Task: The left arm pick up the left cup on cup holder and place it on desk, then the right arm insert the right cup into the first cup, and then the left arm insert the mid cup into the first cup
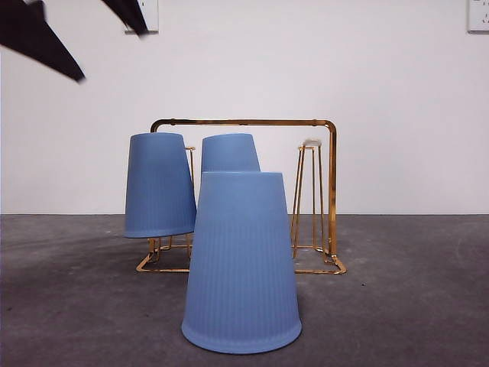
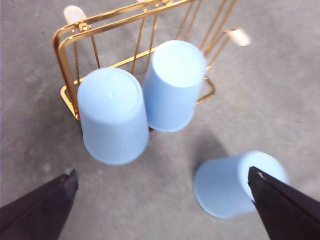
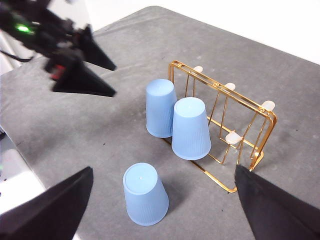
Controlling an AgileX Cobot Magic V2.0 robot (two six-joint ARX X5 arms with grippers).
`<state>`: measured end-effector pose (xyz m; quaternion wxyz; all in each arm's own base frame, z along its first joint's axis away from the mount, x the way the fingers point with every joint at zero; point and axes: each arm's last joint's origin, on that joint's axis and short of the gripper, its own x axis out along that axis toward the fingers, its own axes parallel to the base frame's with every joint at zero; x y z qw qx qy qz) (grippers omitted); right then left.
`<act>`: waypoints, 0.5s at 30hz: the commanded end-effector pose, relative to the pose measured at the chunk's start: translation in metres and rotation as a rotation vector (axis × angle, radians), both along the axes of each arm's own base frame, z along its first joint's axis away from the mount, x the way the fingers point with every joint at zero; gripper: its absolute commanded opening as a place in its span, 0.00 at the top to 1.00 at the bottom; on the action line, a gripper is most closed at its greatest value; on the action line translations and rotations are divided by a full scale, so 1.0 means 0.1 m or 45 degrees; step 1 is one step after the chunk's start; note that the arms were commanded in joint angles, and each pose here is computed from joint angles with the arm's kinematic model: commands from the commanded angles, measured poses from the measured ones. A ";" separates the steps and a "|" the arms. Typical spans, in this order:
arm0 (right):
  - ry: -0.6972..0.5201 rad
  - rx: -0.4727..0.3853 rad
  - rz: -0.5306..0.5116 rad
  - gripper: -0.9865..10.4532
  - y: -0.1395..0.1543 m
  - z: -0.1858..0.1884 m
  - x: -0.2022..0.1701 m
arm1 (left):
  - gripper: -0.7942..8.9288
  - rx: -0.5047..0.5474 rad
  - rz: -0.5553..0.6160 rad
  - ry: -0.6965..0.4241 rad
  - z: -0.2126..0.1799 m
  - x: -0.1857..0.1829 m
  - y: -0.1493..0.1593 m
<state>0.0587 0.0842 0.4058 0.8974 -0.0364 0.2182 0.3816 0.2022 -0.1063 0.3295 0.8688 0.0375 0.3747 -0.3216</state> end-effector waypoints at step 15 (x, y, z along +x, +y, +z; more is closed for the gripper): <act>-0.002 -0.005 -0.019 0.52 0.01 0.03 0.00 | 0.34 0.032 -0.017 -0.046 -0.47 0.75 -0.27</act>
